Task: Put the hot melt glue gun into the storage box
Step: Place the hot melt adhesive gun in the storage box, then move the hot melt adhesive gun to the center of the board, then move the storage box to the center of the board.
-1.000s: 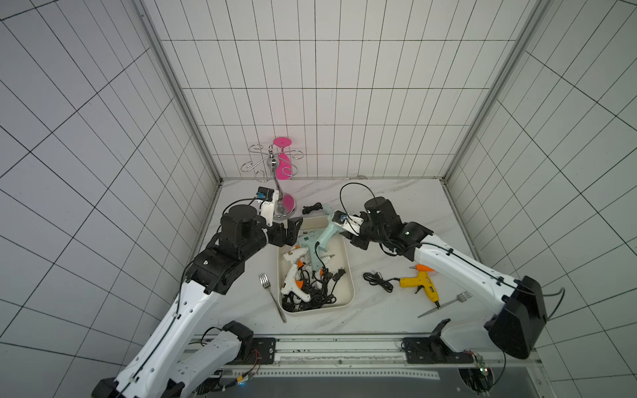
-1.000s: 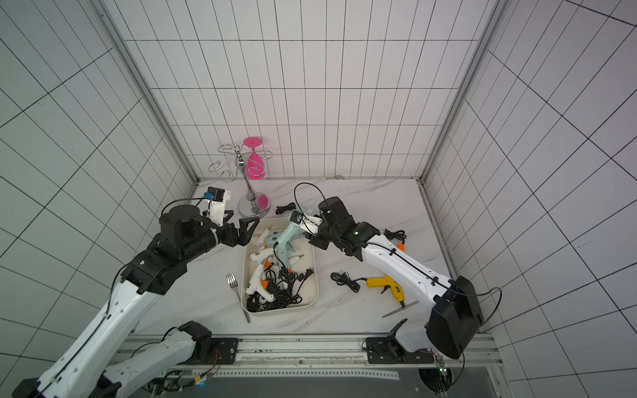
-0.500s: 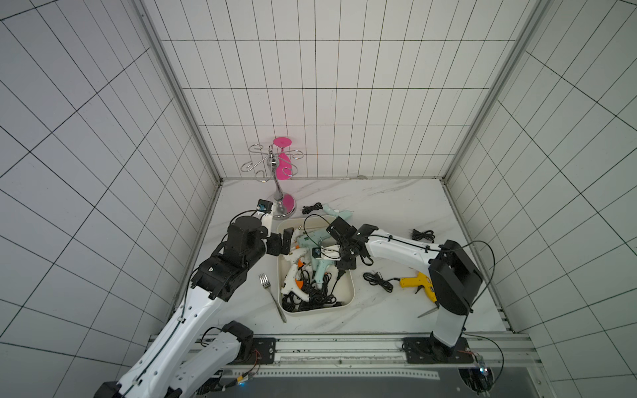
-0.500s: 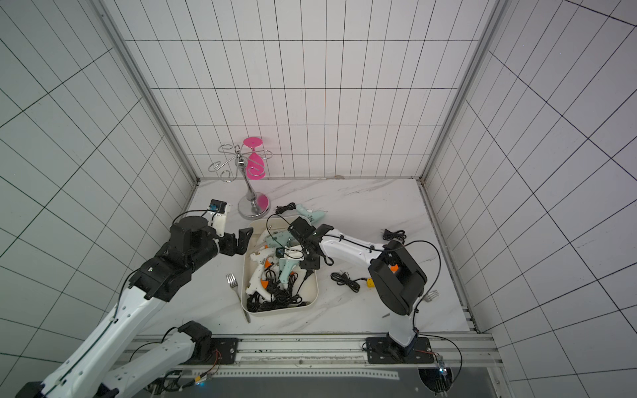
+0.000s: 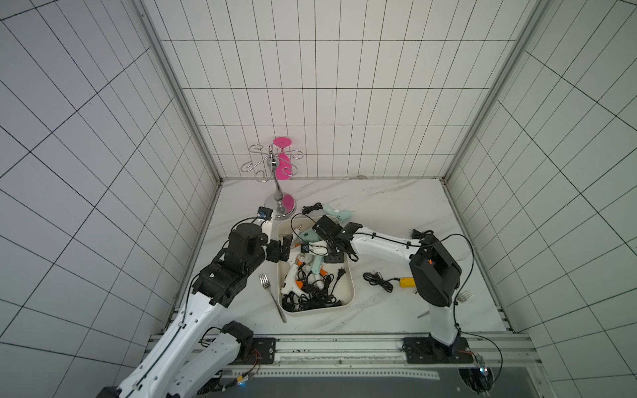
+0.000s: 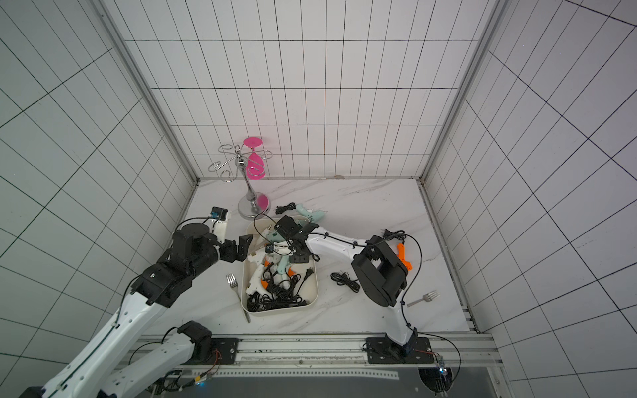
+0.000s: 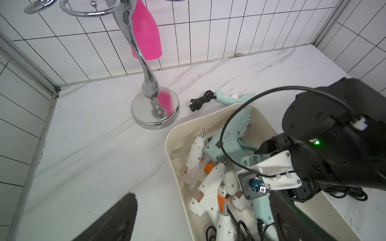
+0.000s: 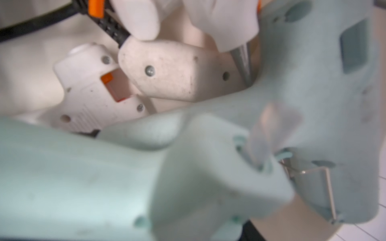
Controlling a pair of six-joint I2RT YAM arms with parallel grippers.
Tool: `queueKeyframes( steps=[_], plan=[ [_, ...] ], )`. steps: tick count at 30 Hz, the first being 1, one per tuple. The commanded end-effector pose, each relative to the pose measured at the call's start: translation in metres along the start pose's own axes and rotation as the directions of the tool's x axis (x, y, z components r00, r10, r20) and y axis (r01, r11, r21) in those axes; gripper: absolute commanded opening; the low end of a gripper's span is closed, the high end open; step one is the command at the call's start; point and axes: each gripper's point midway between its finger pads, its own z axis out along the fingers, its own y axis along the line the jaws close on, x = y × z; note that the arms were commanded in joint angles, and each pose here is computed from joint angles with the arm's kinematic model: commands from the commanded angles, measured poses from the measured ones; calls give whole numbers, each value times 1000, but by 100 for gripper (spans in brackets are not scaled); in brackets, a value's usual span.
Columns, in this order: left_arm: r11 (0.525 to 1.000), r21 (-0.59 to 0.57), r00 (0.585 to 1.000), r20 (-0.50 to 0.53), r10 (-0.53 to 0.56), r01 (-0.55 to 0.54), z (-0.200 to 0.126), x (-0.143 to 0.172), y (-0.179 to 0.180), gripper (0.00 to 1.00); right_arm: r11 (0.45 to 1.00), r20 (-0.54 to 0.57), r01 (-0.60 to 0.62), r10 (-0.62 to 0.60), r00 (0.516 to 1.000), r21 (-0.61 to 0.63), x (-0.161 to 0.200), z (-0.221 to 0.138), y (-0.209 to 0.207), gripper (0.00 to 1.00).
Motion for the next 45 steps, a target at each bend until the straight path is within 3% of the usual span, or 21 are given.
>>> queueKeyframes(
  steps=[1, 2, 6, 9, 11, 14, 17, 20, 22, 25, 29, 35, 39, 45],
  plan=[
    [1000, 14, 1000, 28, 1, -1, -2, -5, -3, 99, 994, 80, -67, 61, 995, 86, -14, -37, -22, 87],
    [1000, 21, 1000, 30, 2, -3, -2, -7, -4, 99, 994, 101, -69, 61, 993, 81, -16, -45, -21, 93],
    [999, 35, 1000, 19, 9, -10, 4, -10, -8, 99, 990, 179, -107, 90, 980, 88, -17, -72, -21, 95],
    [998, 57, 1000, 11, 12, -13, 9, -11, -13, 99, 972, 240, -208, 179, 954, 105, -11, -93, -35, 95],
    [994, 108, 1000, -2, 13, -13, 14, -9, -23, 99, 941, 302, -326, 288, 909, 85, -1, -109, -50, 95],
    [976, 217, 998, -57, 4, 8, 28, 2, -48, 99, 852, 382, -524, 477, 791, 21, 25, -123, -82, 93],
    [956, 290, 993, -100, 66, -35, 45, 15, -83, 98, 754, 375, -656, 602, 705, 23, 53, -119, -112, 90],
    [922, 376, 980, -129, 151, -92, 56, 28, -123, 96, 615, 351, -789, 736, 579, 13, 77, -104, -141, 87],
    [897, 431, 969, -166, 184, -97, 64, 39, -144, 94, 485, 336, -873, 830, 445, -43, 89, -90, -156, 83],
    [889, 454, 955, -231, 185, -62, 82, 54, -156, 92, 383, 309, -921, 887, 344, -73, 98, -70, -171, 79],
    [905, 425, 945, -292, 145, -8, 114, 70, -160, 90, 357, 292, -929, 903, 316, -99, 93, -43, -185, 78],
    [952, 270, 908, -418, -21, 147, 149, 100, -114, 87, 314, 266, -947, 920, 286, -66, 92, 1, -209, 77],
    [968, 202, 874, -485, -32, 147, 153, 127, -96, 87, 346, 269, -938, 905, 328, -20, 90, 22, -221, 77],
    [991, 98, 797, -604, -15, 93, 152, 165, -75, 85, 401, 174, -916, 900, 399, 27, 89, 59, -208, 78]
  ],
)
